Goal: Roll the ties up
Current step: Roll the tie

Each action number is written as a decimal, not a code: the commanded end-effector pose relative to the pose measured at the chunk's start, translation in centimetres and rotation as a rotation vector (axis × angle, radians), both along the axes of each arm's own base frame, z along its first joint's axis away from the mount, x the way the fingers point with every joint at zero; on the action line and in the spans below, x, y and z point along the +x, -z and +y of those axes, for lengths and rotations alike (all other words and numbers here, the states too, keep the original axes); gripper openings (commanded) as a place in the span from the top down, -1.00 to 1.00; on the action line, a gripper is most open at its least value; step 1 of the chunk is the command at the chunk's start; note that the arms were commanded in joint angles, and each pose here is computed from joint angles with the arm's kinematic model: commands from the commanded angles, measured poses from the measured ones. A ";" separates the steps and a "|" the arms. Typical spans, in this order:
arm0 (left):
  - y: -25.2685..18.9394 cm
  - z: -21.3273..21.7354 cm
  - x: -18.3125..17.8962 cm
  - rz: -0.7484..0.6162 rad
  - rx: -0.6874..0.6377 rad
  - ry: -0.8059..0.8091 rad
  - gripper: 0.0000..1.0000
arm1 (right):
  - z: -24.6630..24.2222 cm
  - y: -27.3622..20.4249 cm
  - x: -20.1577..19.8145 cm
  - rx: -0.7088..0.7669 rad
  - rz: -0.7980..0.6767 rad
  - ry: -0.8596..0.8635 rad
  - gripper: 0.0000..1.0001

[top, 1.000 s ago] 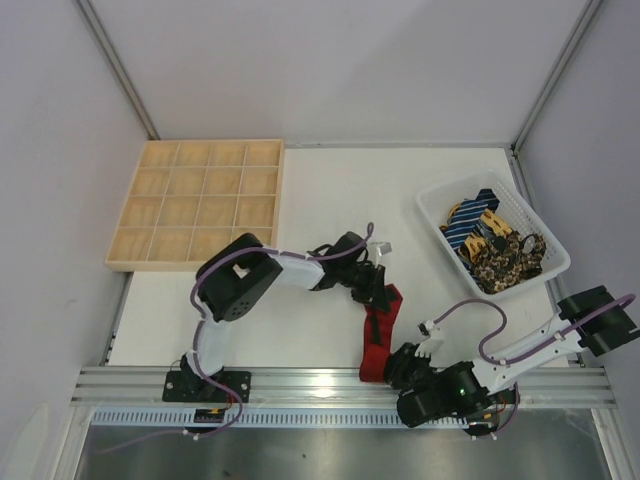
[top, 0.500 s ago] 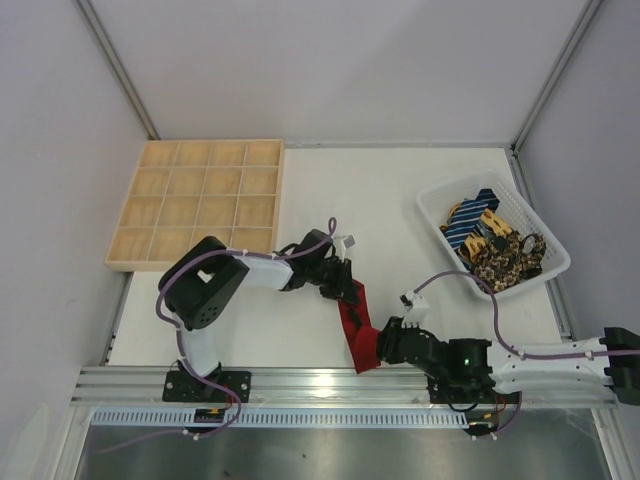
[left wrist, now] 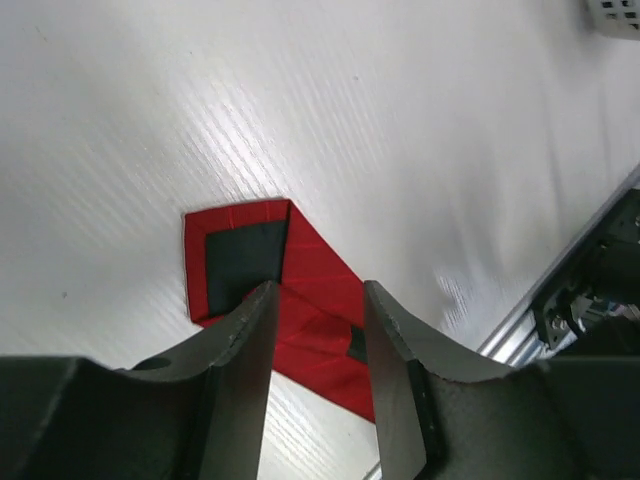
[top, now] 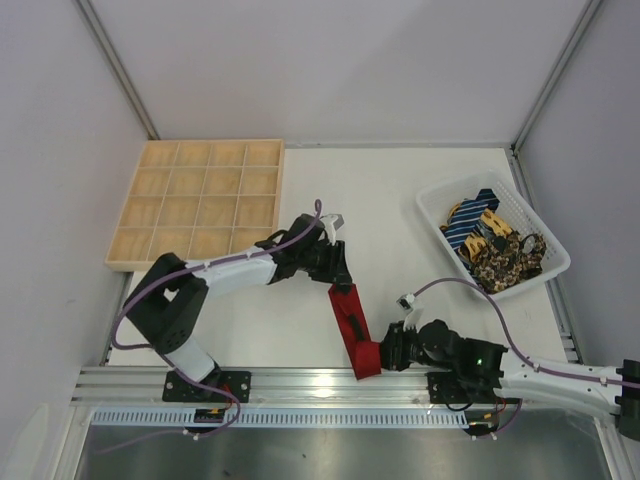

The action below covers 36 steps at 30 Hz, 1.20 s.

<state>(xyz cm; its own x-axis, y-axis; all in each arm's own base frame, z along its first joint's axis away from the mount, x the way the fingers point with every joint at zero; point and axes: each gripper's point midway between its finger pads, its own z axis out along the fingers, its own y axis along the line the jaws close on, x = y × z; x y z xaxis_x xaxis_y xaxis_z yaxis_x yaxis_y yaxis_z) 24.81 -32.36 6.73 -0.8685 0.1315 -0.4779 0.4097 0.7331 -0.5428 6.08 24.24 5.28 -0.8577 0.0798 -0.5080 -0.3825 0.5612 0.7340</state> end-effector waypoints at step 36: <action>8.4 -1.9 0.3 0.189 0.130 0.071 0.49 | 0.3 2.4 1.8 0.006 0.219 -0.059 0.64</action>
